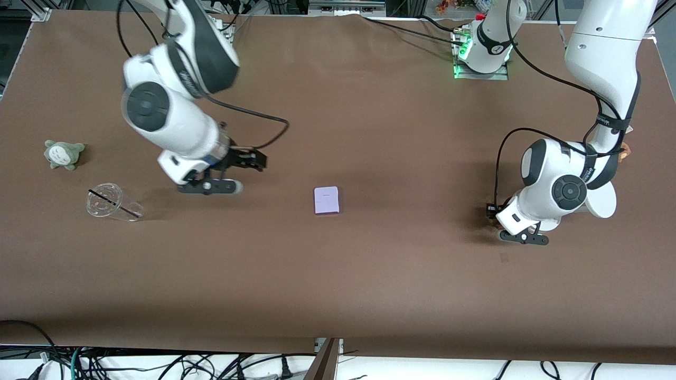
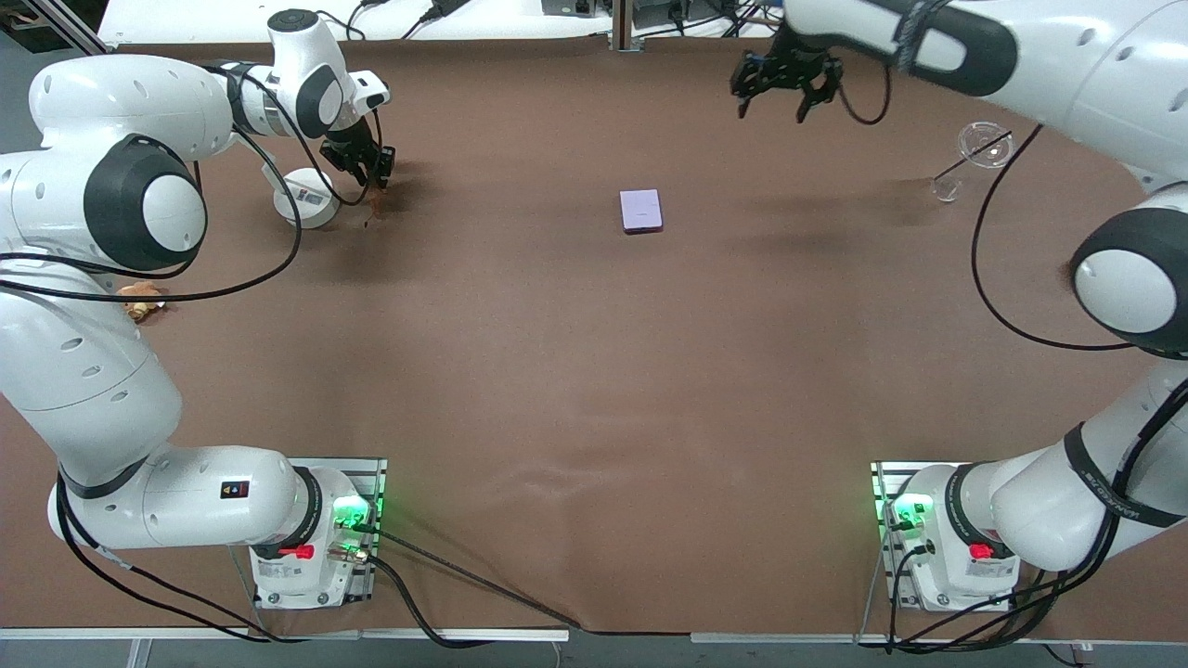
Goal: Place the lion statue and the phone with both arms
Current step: 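Raise the left gripper away while the right gripper reaches the phone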
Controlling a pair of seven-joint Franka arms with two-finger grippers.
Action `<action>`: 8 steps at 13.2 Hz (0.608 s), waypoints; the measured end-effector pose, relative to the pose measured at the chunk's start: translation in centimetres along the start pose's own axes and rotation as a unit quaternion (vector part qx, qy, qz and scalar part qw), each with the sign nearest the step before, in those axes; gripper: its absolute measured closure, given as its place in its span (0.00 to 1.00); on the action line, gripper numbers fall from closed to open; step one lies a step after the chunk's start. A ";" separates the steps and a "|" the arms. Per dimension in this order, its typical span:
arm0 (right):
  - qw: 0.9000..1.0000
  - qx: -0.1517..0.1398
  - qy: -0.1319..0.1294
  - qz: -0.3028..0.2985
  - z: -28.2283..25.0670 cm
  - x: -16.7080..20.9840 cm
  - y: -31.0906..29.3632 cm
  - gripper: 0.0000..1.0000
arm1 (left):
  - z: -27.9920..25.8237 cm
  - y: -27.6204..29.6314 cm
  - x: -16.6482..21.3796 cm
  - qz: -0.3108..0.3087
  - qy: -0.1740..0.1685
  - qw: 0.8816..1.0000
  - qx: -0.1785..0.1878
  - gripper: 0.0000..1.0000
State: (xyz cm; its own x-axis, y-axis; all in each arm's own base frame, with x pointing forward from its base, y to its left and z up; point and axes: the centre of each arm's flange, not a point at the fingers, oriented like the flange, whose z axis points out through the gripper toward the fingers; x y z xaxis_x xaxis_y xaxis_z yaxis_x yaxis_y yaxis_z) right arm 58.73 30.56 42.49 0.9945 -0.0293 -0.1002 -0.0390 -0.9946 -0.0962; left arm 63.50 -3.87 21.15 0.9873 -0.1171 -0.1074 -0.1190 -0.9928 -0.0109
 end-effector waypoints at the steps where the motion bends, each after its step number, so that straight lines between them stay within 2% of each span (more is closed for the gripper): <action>1: 1.000 0.001 0.003 -0.003 1.8 -0.2 -1.8 0.00 | -0.4 0.0 0.1 0.000 0.003 1.000 0.000 0.38; 3: 1.000 -0.005 0.007 -0.018 5.8 -0.8 -5.1 0.00 | -2.1 0.2 0.6 0.001 0.013 1.000 0.001 0.16; 5: 0.999 -0.006 0.011 -0.030 9.9 -1.0 -7.2 0.00 | -6.1 0.3 1.1 0.001 0.009 1.000 0.005 0.00; 8: 0.999 -0.002 0.022 -0.037 14.6 -0.7 -8.9 0.00 | -15.7 -0.3 0.9 -0.006 0.001 1.000 0.016 0.00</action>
State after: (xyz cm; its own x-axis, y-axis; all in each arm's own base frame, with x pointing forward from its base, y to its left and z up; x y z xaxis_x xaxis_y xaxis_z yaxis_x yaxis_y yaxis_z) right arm 56.92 40.84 28.92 0.9980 0.0390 -0.0488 0.0341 -0.9947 -0.0975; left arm 66.12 -4.09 36.66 0.9888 -0.1057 -0.1055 -0.1108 -0.9929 -0.0433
